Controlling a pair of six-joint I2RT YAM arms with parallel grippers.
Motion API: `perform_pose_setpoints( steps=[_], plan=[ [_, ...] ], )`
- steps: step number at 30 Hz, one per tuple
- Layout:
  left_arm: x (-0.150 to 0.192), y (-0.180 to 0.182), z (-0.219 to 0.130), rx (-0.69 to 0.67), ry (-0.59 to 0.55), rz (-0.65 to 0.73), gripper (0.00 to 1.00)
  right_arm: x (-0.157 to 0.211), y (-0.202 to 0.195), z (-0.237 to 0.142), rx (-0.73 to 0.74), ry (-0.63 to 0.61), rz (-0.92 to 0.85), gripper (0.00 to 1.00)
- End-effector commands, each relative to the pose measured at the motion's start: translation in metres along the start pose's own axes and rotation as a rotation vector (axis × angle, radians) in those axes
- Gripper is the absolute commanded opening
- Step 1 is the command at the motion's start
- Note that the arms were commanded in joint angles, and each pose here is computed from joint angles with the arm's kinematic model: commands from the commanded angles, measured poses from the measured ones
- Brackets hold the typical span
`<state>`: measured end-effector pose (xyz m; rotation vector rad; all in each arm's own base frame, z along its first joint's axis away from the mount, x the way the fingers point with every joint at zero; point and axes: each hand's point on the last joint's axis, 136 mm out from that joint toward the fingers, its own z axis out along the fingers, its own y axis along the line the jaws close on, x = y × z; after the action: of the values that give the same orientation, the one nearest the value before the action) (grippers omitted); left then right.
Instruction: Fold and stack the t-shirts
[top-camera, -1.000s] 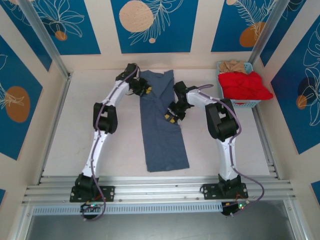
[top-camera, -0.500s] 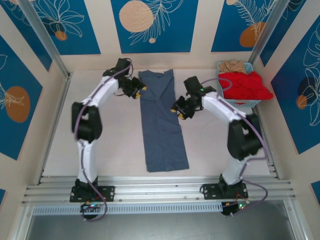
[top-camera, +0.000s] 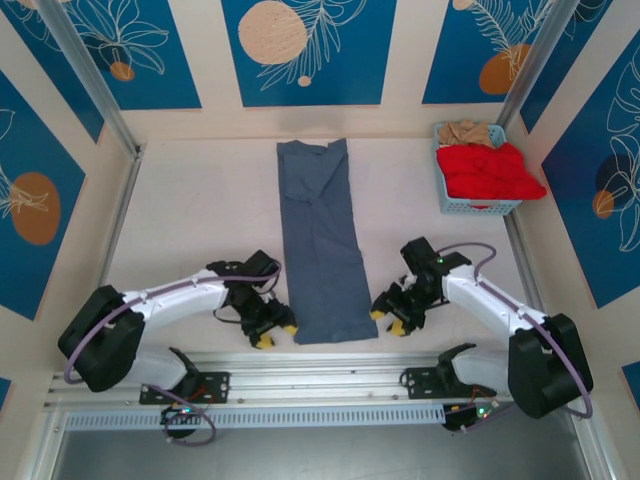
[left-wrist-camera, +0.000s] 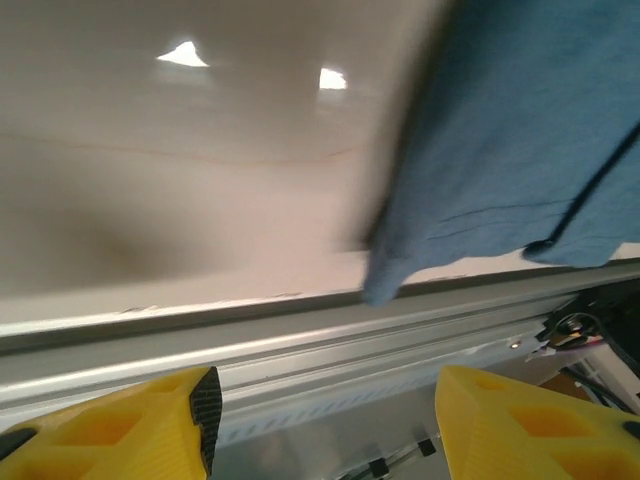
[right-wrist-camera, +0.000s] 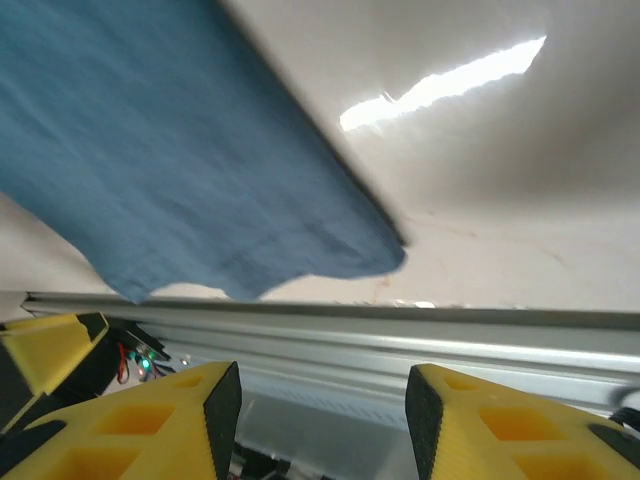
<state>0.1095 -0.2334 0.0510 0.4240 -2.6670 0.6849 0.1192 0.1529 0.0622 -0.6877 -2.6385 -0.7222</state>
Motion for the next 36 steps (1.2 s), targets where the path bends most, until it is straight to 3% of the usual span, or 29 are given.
perform_pose_setpoints(
  steps=[1,5,9,14,22,26,31,36],
  plan=[
    [-0.009,-0.030,0.010,0.091,-0.047,-0.003,0.58,0.013,0.004,0.005,-0.054,0.073,0.002,0.50],
    [-0.008,-0.034,0.024,0.037,-0.041,0.016,0.52,0.014,0.000,0.012,-0.021,0.087,0.001,0.50],
    [-0.010,-0.022,0.032,-0.035,-0.041,0.010,0.38,0.010,0.001,0.015,-0.017,0.067,0.006,0.49],
    [-0.011,-0.008,0.025,-0.130,-0.061,0.033,0.37,0.004,-0.003,0.021,0.030,0.046,0.010,0.48],
    [-0.015,-0.014,0.036,-0.114,-0.064,0.039,0.40,-0.006,-0.007,0.035,0.106,0.019,-0.033,0.47],
    [-0.018,-0.022,0.044,-0.122,-0.058,0.047,0.28,-0.011,-0.010,0.036,0.142,0.008,-0.039,0.45],
    [-0.019,-0.009,0.040,-0.181,-0.080,0.051,0.00,-0.014,-0.005,0.034,0.160,-0.013,-0.078,0.43],
    [-0.014,0.002,0.036,-0.194,-0.077,0.053,0.00,-0.009,0.006,0.041,0.172,0.008,-0.110,0.41]
  ],
)
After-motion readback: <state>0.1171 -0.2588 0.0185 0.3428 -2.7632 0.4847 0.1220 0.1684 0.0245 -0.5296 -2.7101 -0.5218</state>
